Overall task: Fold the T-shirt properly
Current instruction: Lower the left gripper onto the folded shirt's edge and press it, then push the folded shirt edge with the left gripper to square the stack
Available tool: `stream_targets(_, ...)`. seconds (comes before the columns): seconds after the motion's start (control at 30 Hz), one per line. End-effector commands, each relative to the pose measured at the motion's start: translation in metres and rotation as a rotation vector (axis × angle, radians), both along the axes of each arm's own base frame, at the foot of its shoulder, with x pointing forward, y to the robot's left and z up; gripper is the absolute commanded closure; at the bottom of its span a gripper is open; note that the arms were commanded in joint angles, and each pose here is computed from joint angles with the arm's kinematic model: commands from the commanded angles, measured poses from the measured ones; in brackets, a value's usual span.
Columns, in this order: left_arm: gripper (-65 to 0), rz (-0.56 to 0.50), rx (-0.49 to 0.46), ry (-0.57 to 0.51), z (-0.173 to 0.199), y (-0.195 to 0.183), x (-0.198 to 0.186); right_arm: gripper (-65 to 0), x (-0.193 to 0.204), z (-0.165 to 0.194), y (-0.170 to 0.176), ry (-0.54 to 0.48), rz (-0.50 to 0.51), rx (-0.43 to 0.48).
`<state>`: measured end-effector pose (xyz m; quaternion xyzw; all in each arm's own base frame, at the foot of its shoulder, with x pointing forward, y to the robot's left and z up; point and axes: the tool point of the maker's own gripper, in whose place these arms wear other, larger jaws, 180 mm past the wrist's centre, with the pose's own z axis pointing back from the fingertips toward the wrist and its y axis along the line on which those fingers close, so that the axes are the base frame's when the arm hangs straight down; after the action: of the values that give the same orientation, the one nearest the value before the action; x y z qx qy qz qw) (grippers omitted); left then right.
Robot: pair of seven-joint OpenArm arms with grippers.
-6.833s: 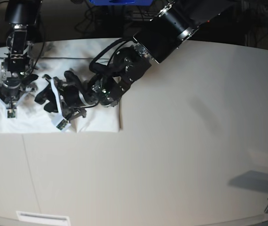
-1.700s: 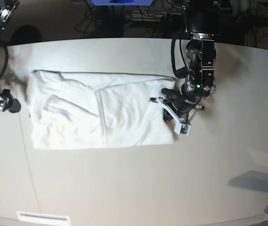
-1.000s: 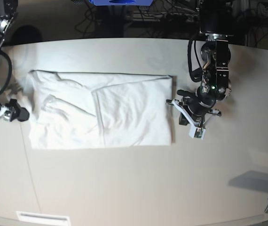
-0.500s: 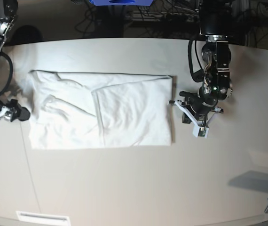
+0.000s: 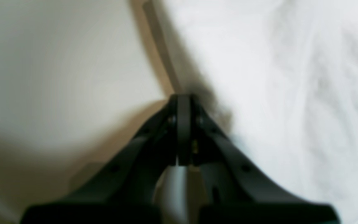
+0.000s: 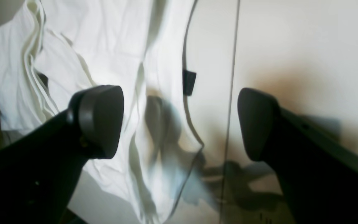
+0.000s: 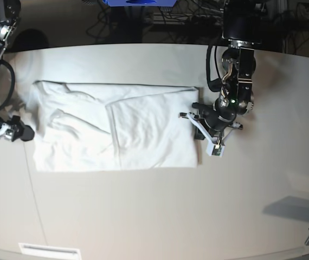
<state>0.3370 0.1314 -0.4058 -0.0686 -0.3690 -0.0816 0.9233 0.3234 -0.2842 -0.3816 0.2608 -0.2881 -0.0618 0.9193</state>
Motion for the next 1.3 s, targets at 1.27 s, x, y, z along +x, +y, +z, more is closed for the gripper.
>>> stream_targets(1.27, 0.0, -0.076, 0.033, -0.105, 0.036, -0.067, 0.028, -55.6, 0.011, 0.033, -0.067, -0.083, -0.075, -0.182)
